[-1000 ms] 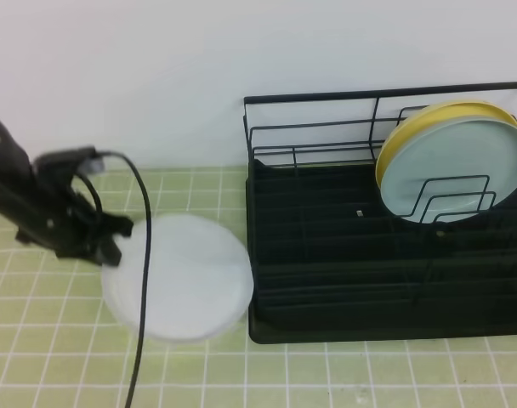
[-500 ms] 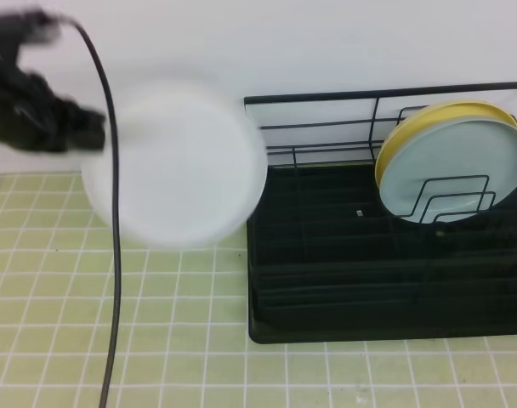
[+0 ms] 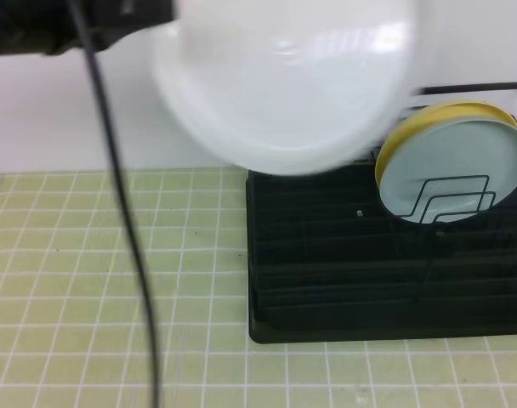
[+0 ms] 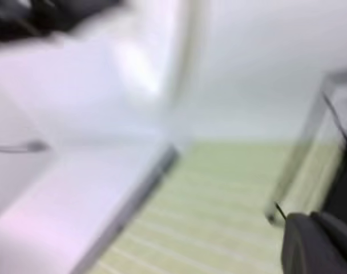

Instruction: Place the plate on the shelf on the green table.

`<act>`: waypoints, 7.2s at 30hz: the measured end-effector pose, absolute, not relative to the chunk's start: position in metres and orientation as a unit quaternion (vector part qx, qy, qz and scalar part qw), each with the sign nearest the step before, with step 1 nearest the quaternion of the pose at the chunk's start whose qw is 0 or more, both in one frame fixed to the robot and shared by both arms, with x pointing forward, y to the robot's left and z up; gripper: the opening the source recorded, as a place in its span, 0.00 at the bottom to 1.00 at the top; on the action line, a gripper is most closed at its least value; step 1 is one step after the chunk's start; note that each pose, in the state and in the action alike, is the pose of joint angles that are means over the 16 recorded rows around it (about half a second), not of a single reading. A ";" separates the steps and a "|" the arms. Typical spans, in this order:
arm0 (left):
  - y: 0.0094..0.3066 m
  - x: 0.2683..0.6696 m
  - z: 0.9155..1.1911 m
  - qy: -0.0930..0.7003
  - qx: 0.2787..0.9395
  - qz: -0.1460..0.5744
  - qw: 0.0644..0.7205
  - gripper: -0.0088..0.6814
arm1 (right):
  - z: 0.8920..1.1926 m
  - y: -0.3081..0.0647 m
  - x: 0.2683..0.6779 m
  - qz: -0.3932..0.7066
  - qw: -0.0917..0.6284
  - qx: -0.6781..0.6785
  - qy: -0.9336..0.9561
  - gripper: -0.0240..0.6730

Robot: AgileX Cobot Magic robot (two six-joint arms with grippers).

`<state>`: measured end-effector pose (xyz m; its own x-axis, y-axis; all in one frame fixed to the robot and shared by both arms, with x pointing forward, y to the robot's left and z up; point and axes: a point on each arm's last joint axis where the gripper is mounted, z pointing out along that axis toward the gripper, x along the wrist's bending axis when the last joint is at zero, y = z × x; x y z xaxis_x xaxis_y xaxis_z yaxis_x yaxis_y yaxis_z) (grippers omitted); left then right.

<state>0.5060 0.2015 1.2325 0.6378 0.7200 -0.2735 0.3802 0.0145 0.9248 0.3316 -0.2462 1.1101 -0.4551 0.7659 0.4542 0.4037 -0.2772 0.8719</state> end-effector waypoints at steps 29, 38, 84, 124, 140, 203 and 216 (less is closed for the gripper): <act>0.069 0.453 1.238 0.272 0.674 0.047 0.686 0.03 | 1.173 -0.254 0.329 0.736 0.206 0.448 0.464 0.52; 0.058 0.454 1.234 0.259 0.665 -0.005 0.701 0.32 | 1.171 -0.256 0.332 0.711 0.264 0.425 0.494 0.24; 0.192 0.489 1.217 0.355 0.698 0.293 0.549 0.01 | 1.193 -0.266 0.529 0.203 0.395 0.063 0.894 0.19; 0.231 0.396 1.159 0.376 0.682 0.309 0.546 0.01 | 1.111 -0.258 0.624 0.196 0.346 -0.018 0.917 0.19; 0.229 0.395 1.157 0.369 0.694 0.301 0.539 0.01 | 1.099 -0.258 0.627 0.191 0.325 -0.026 0.926 0.19; 0.271 0.288 1.189 0.239 0.566 0.518 0.595 0.01 | 1.216 -0.256 0.571 0.434 0.410 0.289 0.749 0.18; 0.282 0.274 1.123 0.274 0.538 0.523 0.601 0.01 | 1.282 -0.248 0.470 0.532 0.405 0.264 0.695 0.04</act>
<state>0.2742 0.2816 1.1234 0.3029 0.9242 0.2328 -0.3334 -0.1261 0.9343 0.4696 -0.2480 1.2820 -0.5333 0.7976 -0.2819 -0.0637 0.2945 0.9535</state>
